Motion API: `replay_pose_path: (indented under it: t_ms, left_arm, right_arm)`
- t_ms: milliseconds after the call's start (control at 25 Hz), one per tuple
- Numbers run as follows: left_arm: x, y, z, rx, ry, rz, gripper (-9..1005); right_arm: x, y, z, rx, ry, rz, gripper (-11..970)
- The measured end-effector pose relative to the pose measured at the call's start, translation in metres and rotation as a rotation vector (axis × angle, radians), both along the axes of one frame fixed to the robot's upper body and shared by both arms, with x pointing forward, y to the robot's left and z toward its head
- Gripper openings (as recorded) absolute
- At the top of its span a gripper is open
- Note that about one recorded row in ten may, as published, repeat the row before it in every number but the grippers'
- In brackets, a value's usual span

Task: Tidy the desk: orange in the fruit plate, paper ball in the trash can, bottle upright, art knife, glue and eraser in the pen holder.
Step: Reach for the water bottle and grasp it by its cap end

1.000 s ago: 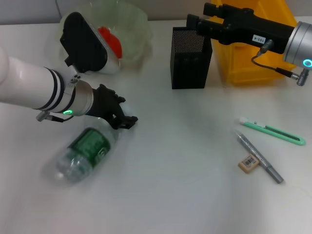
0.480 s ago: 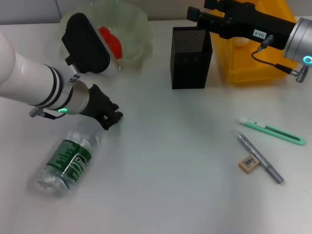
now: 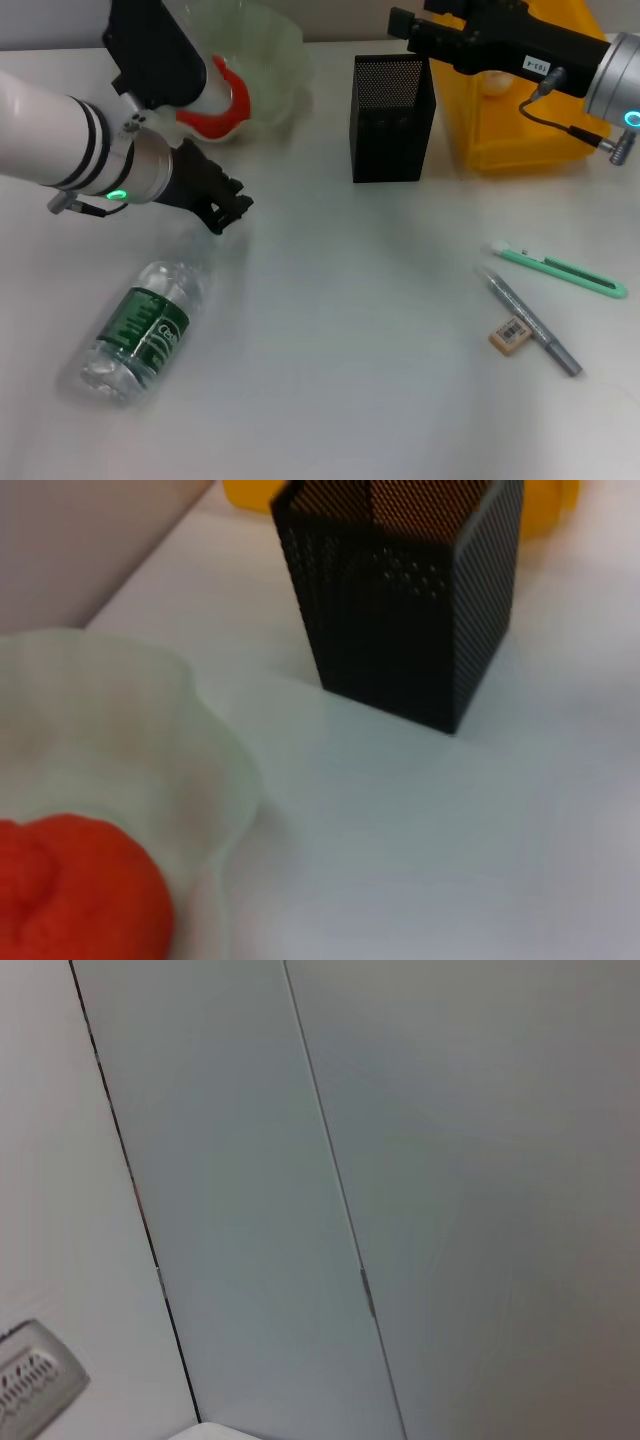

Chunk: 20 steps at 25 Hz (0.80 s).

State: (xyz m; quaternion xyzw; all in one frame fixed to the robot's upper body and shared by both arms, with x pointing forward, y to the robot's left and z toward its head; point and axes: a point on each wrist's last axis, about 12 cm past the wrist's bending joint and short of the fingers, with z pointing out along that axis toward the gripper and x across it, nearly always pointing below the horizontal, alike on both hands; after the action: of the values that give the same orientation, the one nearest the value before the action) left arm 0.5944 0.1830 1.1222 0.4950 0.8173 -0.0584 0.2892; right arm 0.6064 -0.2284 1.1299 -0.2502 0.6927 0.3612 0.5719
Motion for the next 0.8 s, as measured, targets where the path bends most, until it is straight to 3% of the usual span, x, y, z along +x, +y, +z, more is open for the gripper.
replay_pose_path:
  t_ms: [200,320,480,600,800]
  left_arm:
    - [-0.001,-0.005,0.015,-0.043,0.003,0.033,221]
    - [-0.002,-0.007,0.021,-0.058,0.016,0.052,345]
    - [-0.001,-0.005,0.036,-0.042,0.051,0.190,519]
    - [0.002,0.004,0.034,0.020,0.041,0.272,656]
    - [0.001,0.009,0.029,0.041,0.104,0.319,718]
  right_arm:
    - [0.000,-0.005,0.000,0.002,-0.010,-0.016,710]
    - [0.000,-0.006,0.001,0.001,-0.016,-0.019,710]
    - [0.000,-0.008,0.002,-0.015,-0.039,-0.014,711]
    - [0.000,-0.008,0.003,-0.029,-0.059,-0.008,711]
    - [0.001,-0.012,0.004,-0.036,-0.074,-0.018,710]
